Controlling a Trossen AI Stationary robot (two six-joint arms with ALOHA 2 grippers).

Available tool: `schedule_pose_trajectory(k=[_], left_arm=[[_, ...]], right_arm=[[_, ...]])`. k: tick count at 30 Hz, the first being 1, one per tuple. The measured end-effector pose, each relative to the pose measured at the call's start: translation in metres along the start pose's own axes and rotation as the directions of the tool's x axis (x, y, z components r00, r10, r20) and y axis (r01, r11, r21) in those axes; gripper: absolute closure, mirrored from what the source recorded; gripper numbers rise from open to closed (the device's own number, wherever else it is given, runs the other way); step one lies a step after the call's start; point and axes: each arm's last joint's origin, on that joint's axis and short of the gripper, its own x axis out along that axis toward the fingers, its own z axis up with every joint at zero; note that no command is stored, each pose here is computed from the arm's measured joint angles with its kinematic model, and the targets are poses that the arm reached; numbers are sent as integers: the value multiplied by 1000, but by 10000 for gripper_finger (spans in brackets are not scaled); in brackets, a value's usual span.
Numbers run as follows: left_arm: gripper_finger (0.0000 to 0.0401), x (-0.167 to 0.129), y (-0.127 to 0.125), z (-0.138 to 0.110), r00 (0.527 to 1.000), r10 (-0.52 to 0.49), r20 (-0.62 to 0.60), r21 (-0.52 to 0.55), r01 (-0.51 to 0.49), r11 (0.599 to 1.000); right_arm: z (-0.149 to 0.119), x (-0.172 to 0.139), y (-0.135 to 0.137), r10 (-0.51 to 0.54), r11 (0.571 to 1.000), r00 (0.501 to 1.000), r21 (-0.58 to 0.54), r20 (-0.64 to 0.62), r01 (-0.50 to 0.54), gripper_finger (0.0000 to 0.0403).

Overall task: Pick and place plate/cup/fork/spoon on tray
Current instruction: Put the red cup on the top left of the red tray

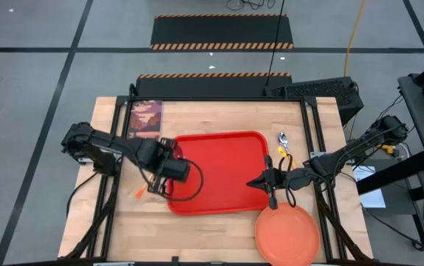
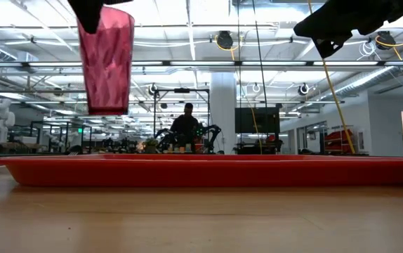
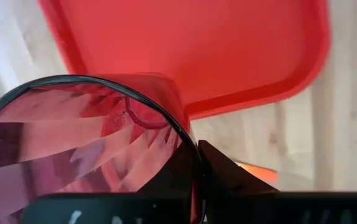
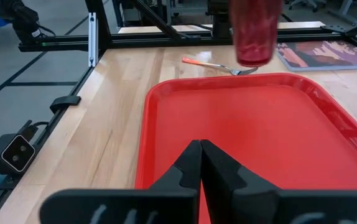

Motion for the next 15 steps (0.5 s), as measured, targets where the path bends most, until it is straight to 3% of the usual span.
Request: schedule_pose_trajectory(k=[9,15], left_arm=[[388,6,41,14,991,27,131,22,-30,999],[393,11,65,11,991,43,128,-12,-42,999]], right_arm=[[0,0,0,0,1000,1000,0,0,0,403],[0,0,0,0,1000,1000,0,0,0,403]])
